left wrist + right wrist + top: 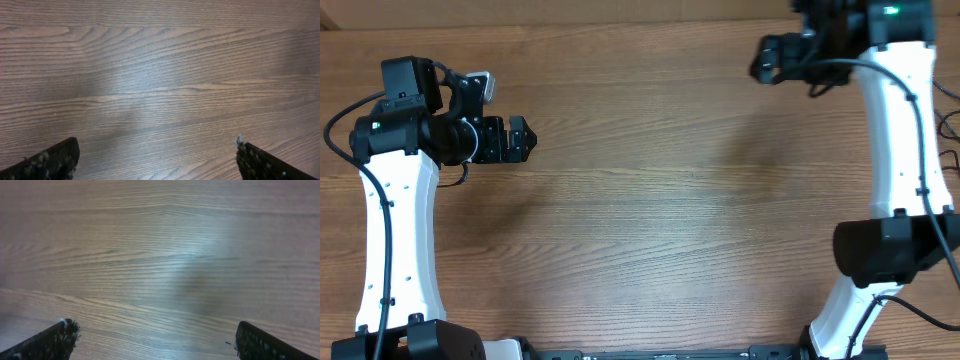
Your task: Untangle cables
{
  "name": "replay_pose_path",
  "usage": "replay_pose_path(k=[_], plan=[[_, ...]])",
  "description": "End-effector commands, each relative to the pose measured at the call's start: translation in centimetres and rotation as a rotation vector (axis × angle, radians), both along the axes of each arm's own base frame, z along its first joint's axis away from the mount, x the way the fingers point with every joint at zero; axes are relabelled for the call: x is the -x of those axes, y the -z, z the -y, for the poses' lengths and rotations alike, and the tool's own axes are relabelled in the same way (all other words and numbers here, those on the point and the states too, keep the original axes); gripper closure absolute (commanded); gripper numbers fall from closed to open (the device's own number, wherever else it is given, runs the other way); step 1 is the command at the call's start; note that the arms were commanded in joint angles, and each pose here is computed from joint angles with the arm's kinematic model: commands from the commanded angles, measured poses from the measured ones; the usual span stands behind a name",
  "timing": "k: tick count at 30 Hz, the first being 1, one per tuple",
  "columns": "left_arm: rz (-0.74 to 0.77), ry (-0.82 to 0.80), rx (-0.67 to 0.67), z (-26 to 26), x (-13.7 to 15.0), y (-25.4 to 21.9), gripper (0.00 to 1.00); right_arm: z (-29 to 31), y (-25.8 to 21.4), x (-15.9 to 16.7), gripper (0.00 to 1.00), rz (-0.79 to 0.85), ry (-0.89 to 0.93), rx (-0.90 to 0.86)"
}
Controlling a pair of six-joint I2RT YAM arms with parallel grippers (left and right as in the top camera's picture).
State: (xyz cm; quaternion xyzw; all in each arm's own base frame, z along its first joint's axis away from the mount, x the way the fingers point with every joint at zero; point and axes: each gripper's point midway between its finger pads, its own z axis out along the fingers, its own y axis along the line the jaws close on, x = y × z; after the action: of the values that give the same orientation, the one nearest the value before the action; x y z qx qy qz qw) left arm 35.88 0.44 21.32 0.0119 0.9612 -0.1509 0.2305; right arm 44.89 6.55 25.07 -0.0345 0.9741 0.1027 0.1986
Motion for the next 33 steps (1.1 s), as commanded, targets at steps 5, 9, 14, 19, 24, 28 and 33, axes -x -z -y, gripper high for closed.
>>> replay_pose_path(k=[5,9,14,19,24,28,33], plan=[[0.022,0.015,-0.015,-0.2,-0.3,-0.6,0.0,-3.0,-1.5,-1.0,0.0,0.105,-0.061,0.062],[0.023,0.015,-0.015,-0.2,-0.3,-0.6,0.0,-4.2,-1.8,-1.0,0.0,0.111,-0.084,0.01],[0.023,0.015,-0.015,-0.2,-0.3,-0.6,0.0,-4.4,-1.9,-1.2,0.0,0.12,-0.09,-0.005],[0.022,0.015,-0.015,-0.2,-0.3,-0.6,0.0,-4.4,-1.9,-1.2,0.0,0.12,-0.09,-0.005],[0.023,0.015,-0.015,-0.2,-0.3,-0.6,0.0,-4.4,-1.9,-1.2,0.0,0.12,-0.09,-0.005],[0.019,0.015,-0.015,-0.2,-0.3,-0.4,0.0,-4.4,-1.9,-1.2,0.0,0.12,-0.09,-0.005],[0.019,0.015,-0.014,-0.2,-0.3,-0.4,0.0,-4.4,-1.9,-1.2,0.0,0.12,-0.09,-0.005]])
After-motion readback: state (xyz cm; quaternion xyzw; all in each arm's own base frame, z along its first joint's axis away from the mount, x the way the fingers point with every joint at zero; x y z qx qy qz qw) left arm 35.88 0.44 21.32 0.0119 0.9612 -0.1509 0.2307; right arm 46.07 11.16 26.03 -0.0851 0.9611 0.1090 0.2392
